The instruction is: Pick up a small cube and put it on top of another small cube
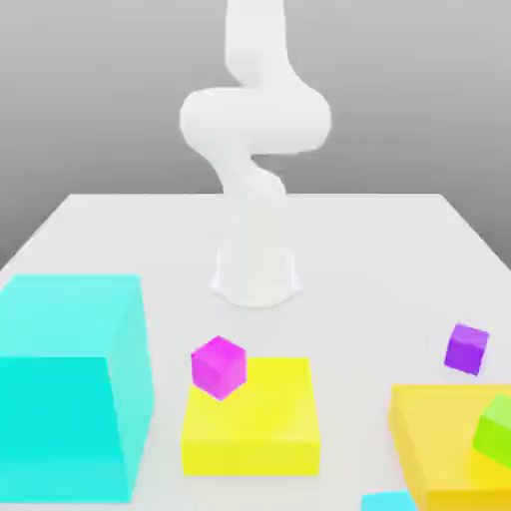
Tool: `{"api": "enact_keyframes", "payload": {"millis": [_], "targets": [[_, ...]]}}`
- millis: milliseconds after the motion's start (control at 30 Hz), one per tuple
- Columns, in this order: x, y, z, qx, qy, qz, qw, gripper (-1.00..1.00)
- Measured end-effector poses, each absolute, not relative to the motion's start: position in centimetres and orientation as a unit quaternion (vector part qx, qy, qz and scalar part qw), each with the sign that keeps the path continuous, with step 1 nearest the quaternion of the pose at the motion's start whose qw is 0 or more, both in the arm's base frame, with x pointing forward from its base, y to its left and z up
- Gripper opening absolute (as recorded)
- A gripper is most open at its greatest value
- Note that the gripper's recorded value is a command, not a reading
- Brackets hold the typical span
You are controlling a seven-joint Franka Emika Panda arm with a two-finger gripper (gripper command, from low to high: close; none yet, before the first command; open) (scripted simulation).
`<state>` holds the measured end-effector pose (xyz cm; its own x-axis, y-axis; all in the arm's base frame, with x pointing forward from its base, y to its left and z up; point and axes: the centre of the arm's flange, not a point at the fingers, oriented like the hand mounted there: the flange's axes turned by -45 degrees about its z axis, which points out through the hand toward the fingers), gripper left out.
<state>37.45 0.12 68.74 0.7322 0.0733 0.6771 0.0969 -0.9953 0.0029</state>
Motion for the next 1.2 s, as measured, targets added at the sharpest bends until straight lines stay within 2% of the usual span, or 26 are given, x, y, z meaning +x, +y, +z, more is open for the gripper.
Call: {"api": "enact_keyframes", "payload": {"millis": [333,633,900,1200], "targets": [[47.2,3.1,57.1,-0.93,-0.251,-0.263,0.058,0.0],[52.4,7.5,45.0,-0.887,-0.418,-0.182,0.07,0.0],[54.1,11.5,34.2,-0.82,-0.557,-0.113,0.061,0.0],[53.8,13.9,23.6,-0.715,-0.697,-0.036,0.024,0.0]]}}
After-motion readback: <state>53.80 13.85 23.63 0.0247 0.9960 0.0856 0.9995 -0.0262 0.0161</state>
